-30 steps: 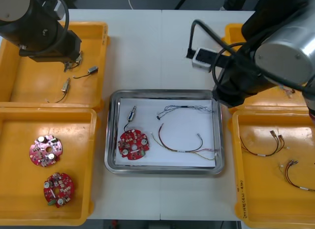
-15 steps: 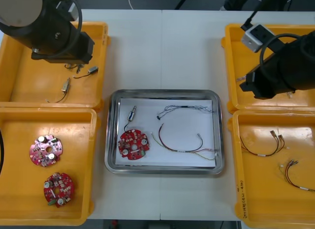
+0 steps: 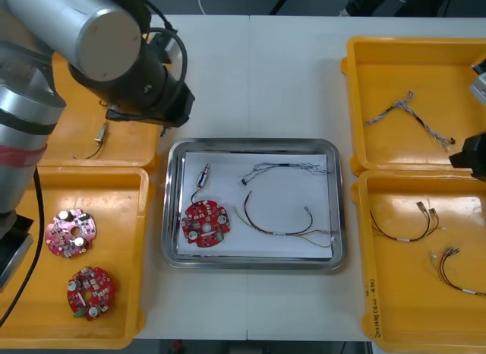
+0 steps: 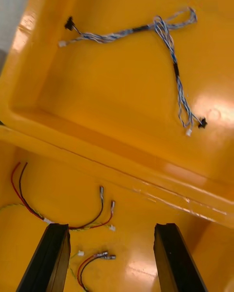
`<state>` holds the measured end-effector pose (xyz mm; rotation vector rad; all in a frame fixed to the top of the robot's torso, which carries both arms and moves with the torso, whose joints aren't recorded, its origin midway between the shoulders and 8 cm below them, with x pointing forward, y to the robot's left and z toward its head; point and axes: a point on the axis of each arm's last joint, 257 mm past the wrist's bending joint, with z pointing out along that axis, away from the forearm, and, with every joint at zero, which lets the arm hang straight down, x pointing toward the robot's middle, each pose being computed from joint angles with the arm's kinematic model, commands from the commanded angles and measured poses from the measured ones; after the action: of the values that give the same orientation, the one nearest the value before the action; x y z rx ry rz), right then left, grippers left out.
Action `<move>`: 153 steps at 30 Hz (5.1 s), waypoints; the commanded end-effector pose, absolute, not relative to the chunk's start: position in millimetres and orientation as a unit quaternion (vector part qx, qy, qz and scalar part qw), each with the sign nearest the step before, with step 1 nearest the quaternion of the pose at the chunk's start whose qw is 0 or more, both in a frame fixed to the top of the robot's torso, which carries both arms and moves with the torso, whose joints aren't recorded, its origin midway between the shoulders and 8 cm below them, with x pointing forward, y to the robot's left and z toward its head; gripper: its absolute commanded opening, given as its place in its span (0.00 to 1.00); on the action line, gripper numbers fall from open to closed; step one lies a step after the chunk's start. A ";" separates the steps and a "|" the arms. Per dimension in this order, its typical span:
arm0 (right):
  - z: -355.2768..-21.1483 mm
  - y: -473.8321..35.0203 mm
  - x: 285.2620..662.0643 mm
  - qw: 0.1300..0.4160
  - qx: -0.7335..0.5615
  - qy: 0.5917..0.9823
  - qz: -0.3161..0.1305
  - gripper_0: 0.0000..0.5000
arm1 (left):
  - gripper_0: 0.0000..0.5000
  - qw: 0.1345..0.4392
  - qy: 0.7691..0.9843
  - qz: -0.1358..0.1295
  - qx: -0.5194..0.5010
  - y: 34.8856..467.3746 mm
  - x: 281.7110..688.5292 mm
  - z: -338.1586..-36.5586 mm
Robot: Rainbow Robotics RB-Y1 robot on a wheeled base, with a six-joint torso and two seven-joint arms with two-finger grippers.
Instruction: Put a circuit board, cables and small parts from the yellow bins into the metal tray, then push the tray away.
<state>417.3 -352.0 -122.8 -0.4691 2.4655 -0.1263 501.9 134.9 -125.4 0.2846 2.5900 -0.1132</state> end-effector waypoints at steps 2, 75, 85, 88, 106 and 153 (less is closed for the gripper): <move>-118.0 -388.8 398.2 0.314 -0.116 0.940 -0.059 1.00 | 0.00 0.268 0.957 -0.065 0.088 92.4 494.1 -135.0; -155.6 -374.4 359.9 0.288 0.032 0.957 0.006 1.00 | 1.00 0.236 0.965 -0.055 0.097 67.7 483.9 -187.4; -152.4 -331.1 367.7 0.290 -0.031 0.956 0.021 1.00 | 1.00 0.246 0.966 -0.060 0.062 106.7 488.9 -145.5; -149.3 -316.6 372.1 0.293 -0.052 0.954 0.026 1.00 | 1.00 0.249 0.965 -0.061 0.049 120.4 490.7 -134.1; -135.2 -207.9 387.8 0.295 -0.218 0.929 0.040 1.00 | 1.00 0.257 0.965 -0.048 -0.016 218.9 495.0 -80.4; -260.8 -12.8 338.6 0.204 -0.711 0.665 -0.105 1.00 | 1.00 0.220 0.975 -0.001 0.014 369.1 391.3 -113.3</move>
<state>340.4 -32.5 -264.3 -1.9384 1.9347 -0.2768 399.6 352.7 -126.3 -0.0969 2.7194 -0.1001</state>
